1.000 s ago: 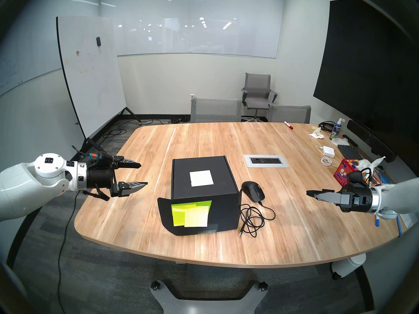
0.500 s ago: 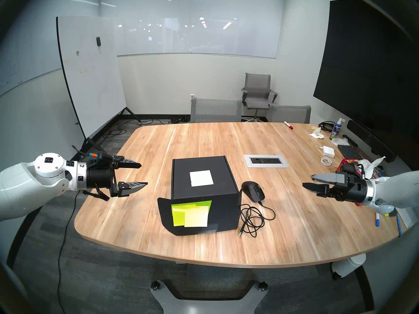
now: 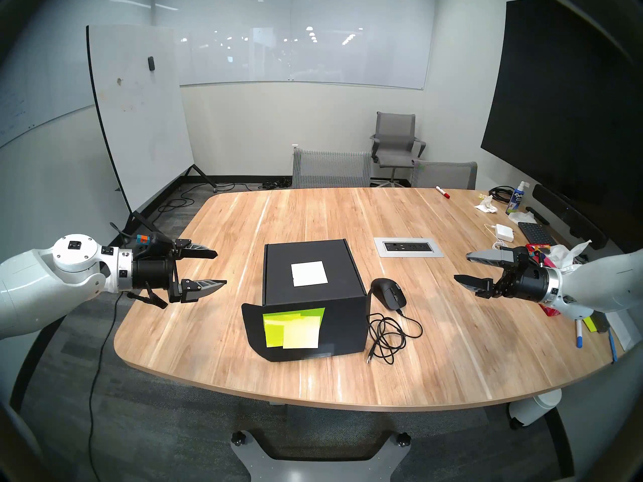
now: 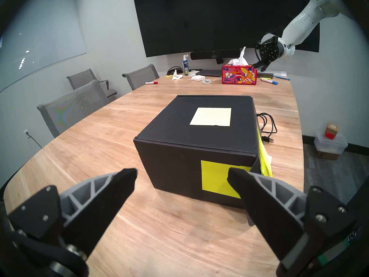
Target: Open the box and place the mouse inside
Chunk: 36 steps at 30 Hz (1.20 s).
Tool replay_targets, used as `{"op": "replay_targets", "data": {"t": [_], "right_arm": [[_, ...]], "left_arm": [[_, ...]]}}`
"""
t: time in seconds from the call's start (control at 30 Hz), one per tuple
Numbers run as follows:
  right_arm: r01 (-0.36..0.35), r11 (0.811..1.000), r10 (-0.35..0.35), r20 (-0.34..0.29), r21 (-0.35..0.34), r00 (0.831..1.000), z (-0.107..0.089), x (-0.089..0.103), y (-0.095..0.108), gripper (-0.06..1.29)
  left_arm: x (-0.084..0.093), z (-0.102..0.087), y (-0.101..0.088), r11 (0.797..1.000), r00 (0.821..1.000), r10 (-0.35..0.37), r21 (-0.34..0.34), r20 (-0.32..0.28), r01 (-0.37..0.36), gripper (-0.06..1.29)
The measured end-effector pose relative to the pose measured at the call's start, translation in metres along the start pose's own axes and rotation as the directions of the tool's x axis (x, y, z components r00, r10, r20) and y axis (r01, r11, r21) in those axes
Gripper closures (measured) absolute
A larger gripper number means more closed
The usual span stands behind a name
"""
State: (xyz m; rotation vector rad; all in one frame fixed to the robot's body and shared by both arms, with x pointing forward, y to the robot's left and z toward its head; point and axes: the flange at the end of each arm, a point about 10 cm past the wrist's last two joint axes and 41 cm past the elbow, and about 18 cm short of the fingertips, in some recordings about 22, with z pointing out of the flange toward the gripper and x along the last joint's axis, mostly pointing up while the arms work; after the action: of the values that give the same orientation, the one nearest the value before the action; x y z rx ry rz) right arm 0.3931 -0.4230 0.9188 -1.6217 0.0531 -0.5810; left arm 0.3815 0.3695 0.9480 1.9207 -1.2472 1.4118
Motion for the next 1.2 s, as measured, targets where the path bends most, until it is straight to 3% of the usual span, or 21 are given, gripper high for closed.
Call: {"op": "replay_targets", "data": {"t": [0.4, 1.2], "right_arm": [[-0.048, 0.998, 0.048, -0.020, -0.027, 0.999, 0.012, 0.010, 0.025, 0.00], [-0.096, 0.991, 0.097, 0.002, -0.088, 0.995, 0.019, 0.007, 0.049, 0.00]], "left_arm": [[0.001, -0.001, 0.000, 1.000, 1.000, 0.000, -0.003, -0.005, 0.000, 0.00], [0.001, -0.001, -0.001, 1.000, 1.000, 0.002, -0.001, -0.010, -0.002, 0.00]]}}
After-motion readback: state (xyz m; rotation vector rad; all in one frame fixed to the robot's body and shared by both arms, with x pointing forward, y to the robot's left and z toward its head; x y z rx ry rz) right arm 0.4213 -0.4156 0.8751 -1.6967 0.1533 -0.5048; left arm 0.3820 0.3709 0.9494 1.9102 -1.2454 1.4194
